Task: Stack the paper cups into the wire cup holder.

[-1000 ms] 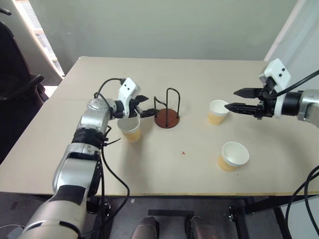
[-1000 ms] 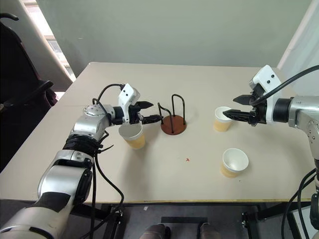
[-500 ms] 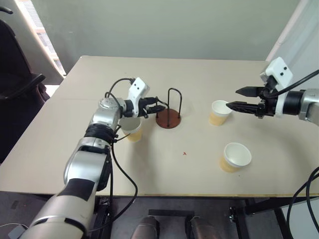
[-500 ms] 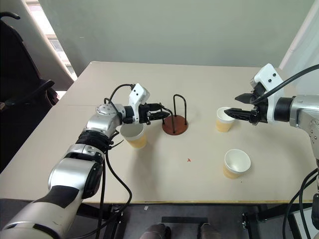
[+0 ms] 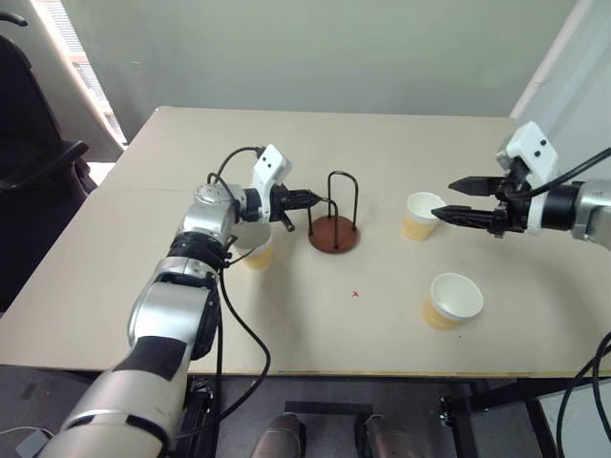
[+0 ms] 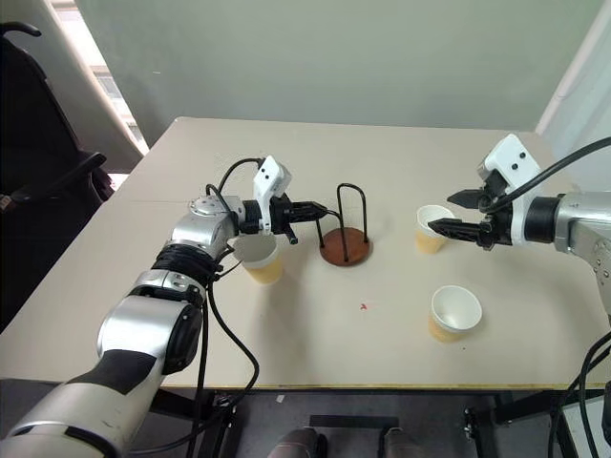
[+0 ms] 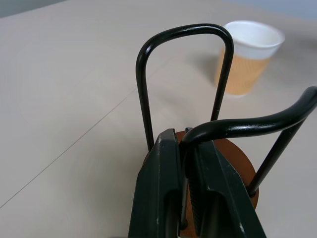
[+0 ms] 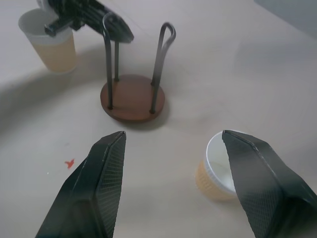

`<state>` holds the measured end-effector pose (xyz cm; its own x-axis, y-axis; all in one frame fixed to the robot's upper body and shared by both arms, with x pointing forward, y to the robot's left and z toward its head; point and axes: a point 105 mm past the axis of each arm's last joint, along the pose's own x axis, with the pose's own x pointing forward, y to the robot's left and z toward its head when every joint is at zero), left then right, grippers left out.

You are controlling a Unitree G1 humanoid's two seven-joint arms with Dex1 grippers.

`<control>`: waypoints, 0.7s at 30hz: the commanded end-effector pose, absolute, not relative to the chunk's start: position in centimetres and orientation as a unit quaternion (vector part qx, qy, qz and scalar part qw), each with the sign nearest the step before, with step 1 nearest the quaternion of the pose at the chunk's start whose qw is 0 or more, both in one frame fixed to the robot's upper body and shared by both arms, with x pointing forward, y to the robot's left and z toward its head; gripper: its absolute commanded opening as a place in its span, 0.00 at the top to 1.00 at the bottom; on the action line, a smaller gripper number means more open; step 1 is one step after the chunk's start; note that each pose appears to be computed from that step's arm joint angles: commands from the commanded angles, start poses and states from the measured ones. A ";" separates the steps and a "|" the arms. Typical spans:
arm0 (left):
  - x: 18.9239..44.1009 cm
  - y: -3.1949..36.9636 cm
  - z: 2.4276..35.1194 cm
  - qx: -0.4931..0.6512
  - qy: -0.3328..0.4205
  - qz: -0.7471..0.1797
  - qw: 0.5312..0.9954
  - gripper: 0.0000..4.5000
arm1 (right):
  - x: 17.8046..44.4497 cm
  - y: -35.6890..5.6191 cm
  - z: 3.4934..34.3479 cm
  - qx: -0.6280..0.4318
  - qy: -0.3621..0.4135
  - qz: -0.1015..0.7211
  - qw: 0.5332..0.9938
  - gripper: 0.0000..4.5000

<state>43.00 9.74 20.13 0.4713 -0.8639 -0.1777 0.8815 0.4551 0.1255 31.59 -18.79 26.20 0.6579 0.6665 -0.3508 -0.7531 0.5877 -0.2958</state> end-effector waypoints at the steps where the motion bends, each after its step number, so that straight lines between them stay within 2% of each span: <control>1: 41.3 8.1 24.1 0.139 -0.012 -0.579 0.803 0.99 | 29.9 -18.9 29.0 -0.227 0.064 0.418 0.877 0.28; 9: 37.2 6.4 23.1 0.189 0.010 -0.676 0.712 0.99 | 25.8 -18.6 29.7 -0.213 0.106 0.473 0.848 0.28; 14: 36.0 5.4 21.5 0.196 0.027 -0.702 0.684 0.99 | 24.4 -19.2 29.6 -0.212 0.136 0.470 0.846 0.28; 21: 35.4 4.4 19.6 0.208 0.033 -0.715 0.666 0.99 | 24.0 -19.0 29.2 -0.210 0.136 0.468 0.848 0.28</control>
<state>35.69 4.65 18.67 -0.0182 -0.9382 -0.3456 0.9815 -0.0826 0.1726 24.51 -19.06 28.17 0.5049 0.7326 -0.4565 -0.8597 0.4745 -0.1892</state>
